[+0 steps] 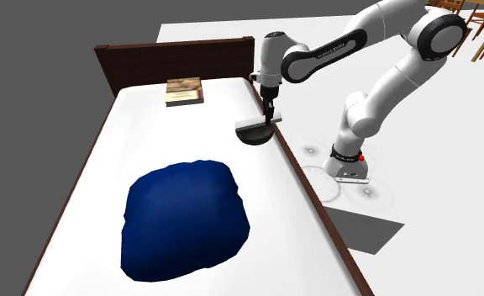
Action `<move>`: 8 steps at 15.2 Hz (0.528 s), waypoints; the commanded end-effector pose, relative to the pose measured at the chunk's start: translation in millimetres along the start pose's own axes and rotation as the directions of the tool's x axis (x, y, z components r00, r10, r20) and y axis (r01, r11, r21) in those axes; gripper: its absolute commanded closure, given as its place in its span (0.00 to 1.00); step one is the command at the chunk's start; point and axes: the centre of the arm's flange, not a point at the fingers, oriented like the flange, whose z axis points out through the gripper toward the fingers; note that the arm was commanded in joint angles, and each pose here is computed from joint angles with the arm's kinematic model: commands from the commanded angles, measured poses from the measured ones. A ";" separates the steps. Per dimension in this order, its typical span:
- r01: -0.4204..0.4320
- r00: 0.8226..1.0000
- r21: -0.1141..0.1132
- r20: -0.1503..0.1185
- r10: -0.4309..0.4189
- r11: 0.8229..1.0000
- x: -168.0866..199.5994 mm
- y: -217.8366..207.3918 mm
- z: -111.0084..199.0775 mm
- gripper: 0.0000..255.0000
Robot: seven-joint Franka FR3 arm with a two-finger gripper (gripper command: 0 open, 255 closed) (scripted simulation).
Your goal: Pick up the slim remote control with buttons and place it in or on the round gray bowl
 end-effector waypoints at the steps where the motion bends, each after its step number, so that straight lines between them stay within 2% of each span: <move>1: 0.000 1.000 0.000 0.000 0.000 1.000 -1.1 -0.9 10.8 1.00; 3: 0.000 1.000 0.000 0.000 0.000 1.000 -1.2 -0.6 22.2 1.00; 8: 0.000 1.000 0.000 0.000 0.000 1.000 -1.2 -0.6 22.2 1.00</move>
